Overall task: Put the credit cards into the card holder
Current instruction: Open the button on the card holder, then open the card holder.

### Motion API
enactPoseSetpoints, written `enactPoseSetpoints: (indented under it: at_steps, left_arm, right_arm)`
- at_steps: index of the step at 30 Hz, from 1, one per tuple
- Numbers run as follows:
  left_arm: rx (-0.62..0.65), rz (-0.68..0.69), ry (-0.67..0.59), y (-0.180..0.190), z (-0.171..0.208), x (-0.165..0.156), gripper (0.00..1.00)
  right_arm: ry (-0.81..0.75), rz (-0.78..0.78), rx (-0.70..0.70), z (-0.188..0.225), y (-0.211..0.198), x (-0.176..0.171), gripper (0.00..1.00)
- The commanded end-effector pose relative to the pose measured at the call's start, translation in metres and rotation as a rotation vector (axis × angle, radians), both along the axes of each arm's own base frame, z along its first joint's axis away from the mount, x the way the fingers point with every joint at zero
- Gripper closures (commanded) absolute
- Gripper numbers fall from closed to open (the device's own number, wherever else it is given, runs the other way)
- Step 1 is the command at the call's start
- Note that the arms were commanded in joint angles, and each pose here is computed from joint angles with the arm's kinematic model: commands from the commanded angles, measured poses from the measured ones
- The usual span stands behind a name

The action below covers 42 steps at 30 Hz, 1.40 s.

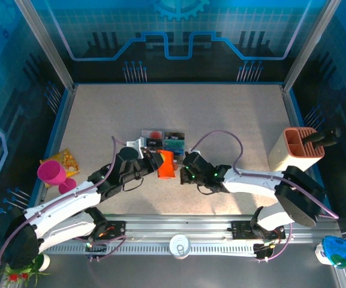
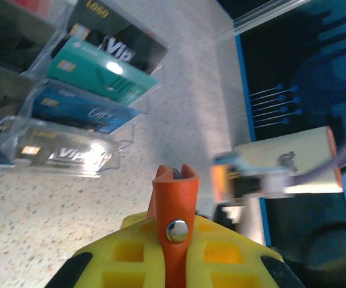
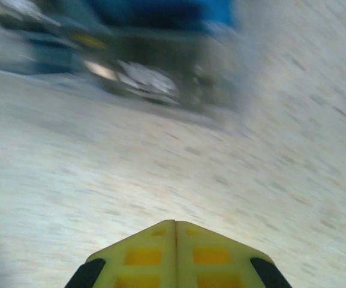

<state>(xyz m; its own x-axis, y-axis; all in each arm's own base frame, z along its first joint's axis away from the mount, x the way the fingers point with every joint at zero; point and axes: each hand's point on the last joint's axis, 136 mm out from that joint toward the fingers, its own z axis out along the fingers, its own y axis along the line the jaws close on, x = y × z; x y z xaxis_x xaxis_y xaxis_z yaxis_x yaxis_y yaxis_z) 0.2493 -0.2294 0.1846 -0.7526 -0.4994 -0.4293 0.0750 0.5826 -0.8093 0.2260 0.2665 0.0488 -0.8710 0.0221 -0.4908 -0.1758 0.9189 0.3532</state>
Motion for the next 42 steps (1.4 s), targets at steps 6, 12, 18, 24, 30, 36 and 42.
enactPoseSetpoints:
  at_steps: [6,12,18,24,30,36,42]
  left_arm:
    - [-0.109,-0.001,-0.083,-0.007,0.041,0.004,1.00]
    - [-0.162,-0.016,-0.078,-0.012,0.046,0.002,0.97]
    - [-0.202,-0.018,-0.067,-0.016,0.047,0.003,0.96]
    - [-0.234,-0.024,-0.066,-0.020,0.050,0.005,0.96]
    - [-0.248,-0.022,-0.076,-0.021,0.057,0.007,0.96]
    - [-0.283,-0.008,-0.064,-0.021,0.054,0.007,0.97]
    - [-0.322,-0.001,-0.062,-0.022,0.055,0.008,0.97]
  right_arm:
    - [0.002,-0.020,-0.014,0.014,-0.019,-0.003,1.00]
    - [-0.086,-0.032,0.173,0.072,-0.037,-0.013,0.74]
    - [-0.183,-0.028,0.418,0.129,-0.038,-0.019,0.40]
    - [-0.195,0.063,0.550,0.163,0.002,-0.010,0.34]
    - [-0.199,0.042,0.582,0.159,0.015,0.004,0.38]
    - [-0.203,-0.034,0.629,0.146,0.001,0.010,0.50]
    - [-0.209,-0.077,0.665,0.142,-0.011,0.011,0.54]
